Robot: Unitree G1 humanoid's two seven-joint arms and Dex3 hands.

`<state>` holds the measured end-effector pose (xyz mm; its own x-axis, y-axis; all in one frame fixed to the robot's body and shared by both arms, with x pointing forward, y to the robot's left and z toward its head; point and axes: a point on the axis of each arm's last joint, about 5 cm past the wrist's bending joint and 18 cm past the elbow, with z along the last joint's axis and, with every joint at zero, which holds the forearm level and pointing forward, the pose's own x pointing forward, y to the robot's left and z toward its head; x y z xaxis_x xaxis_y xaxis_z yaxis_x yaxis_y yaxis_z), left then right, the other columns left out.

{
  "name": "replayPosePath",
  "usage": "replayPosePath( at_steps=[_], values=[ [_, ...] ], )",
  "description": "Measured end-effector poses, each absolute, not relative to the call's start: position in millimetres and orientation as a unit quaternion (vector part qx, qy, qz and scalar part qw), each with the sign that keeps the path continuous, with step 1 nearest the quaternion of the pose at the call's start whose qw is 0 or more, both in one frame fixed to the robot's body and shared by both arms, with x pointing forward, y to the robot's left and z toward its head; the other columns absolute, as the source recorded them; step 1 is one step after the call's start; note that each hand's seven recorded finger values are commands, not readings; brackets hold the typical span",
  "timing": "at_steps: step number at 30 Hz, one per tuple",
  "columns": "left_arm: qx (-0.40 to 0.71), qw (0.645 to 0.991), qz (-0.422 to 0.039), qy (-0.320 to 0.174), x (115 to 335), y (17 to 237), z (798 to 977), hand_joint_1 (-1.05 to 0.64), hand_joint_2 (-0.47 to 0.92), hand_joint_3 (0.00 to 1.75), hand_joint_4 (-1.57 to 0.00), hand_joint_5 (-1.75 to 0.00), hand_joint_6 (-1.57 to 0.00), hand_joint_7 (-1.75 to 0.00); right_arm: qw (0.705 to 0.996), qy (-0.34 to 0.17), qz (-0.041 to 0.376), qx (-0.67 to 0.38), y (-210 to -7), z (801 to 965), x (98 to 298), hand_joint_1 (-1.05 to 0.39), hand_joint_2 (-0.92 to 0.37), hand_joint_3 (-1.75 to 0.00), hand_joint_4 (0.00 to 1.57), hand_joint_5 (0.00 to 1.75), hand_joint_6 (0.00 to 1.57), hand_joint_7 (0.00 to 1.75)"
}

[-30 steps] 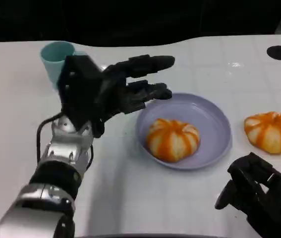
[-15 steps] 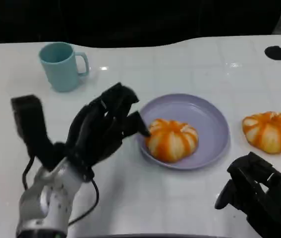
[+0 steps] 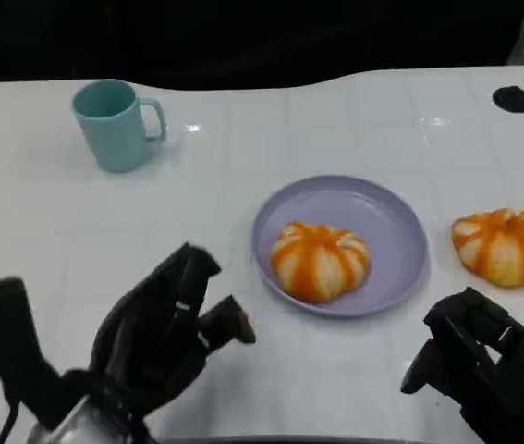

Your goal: Grasp the bread from the table and place it into the plate.

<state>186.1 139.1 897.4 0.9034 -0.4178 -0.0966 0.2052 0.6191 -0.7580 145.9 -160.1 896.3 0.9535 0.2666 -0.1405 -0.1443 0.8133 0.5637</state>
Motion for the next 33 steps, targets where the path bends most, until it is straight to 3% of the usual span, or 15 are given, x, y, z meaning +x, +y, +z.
replayPosePath(
  at_steps=[11, 33],
  values=[
    [-0.388, 0.897, -0.144, 0.157, 165.4, 148.8, 887.5, -0.55, 0.92, 0.42, -0.76, -1.75, -0.51, -1.75, 0.948, 0.105, 0.109, 0.281, -161.7, 897.8, 144.0, -0.52, -0.92, -0.22, 0.61, 1.75, 0.57, 1.46],
    [-0.369, 0.907, -0.145, 0.141, 167.5, 149.5, 882.6, -0.56, 0.92, 0.40, -0.80, -1.75, -0.55, -1.75, 0.948, 0.104, 0.112, 0.279, -163.9, 896.7, 144.3, -0.53, -0.92, -0.22, 0.61, 1.75, 0.54, 1.52]
  ],
)
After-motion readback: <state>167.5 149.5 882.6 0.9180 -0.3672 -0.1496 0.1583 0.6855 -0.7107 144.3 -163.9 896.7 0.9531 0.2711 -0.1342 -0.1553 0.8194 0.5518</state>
